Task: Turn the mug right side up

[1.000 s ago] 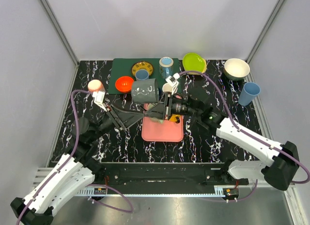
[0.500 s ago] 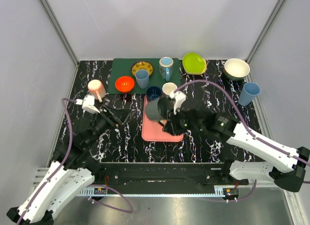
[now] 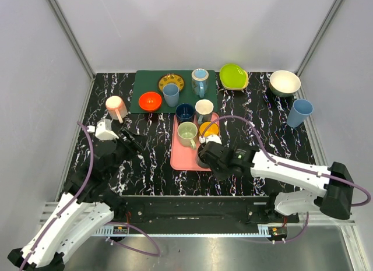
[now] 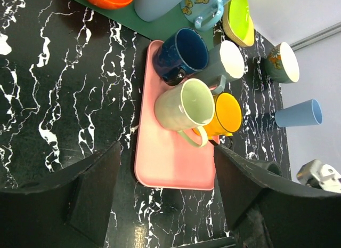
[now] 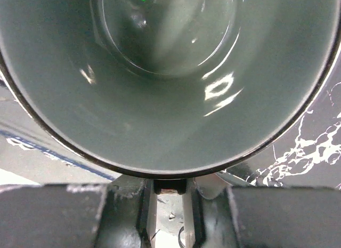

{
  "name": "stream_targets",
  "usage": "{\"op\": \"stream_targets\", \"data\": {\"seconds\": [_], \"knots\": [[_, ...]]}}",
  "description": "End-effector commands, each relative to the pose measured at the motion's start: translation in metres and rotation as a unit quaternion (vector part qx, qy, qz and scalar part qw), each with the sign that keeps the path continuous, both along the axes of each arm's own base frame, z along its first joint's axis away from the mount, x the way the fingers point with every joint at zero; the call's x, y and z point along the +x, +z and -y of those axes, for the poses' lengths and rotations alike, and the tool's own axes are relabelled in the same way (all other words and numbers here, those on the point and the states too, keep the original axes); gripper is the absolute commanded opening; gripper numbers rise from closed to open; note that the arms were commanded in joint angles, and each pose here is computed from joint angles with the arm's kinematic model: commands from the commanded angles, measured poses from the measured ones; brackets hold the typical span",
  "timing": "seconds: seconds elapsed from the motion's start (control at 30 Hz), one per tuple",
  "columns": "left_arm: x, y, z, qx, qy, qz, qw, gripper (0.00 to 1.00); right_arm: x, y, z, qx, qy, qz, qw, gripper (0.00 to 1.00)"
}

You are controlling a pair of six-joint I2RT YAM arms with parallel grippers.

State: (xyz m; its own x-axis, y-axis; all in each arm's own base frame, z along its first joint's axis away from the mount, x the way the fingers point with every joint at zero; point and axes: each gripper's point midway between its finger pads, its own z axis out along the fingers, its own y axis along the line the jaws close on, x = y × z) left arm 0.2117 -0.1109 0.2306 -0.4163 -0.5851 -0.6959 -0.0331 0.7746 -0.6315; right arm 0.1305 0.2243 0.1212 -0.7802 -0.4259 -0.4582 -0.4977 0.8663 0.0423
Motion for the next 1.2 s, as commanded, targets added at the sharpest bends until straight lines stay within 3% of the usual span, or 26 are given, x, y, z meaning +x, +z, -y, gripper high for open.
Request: {"op": "stream_targets", "data": {"seconds": [0.0, 0.2, 0.5, 0.8, 0.87, 0.9, 1.0, 1.17], "knots": [[0.004, -0.002, -0.007, 0.012, 0.019, 0.005, 1.000, 0.73, 0.018, -0.009, -0.012, -0.003, -0.024, 0.031, 0.999, 0.00], [0.004, -0.007, -0.007, 0.025, 0.015, -0.002, 1.000, 0.73, 0.021, -0.044, -0.020, -0.041, -0.019, 0.008, 0.999, 0.00], [0.006, -0.008, -0.010, 0.043, 0.015, -0.002, 0.999, 0.73, 0.048, -0.062, -0.026, 0.001, -0.058, -0.016, 0.998, 0.00], [0.010, -0.011, -0.010, 0.053, 0.021, -0.006, 0.998, 0.74, 0.043, -0.068, -0.021, 0.010, -0.057, -0.038, 0.998, 0.00], [0.012, -0.015, -0.011, 0.059, 0.023, -0.011, 0.998, 0.76, 0.041, -0.063, -0.020, 0.018, -0.058, -0.037, 0.997, 0.11], [0.013, -0.016, -0.012, 0.062, 0.026, -0.013, 0.998, 0.77, 0.038, -0.062, -0.019, 0.020, -0.057, -0.040, 0.997, 0.29], [0.017, -0.020, -0.014, 0.077, 0.036, -0.023, 0.996, 0.81, 0.034, -0.046, -0.020, 0.043, -0.053, -0.037, 0.997, 0.52], [0.040, -0.023, -0.026, 0.118, 0.059, -0.065, 0.989, 0.88, 0.031, 0.017, -0.035, 0.118, -0.038, -0.009, 0.992, 0.65]]}}
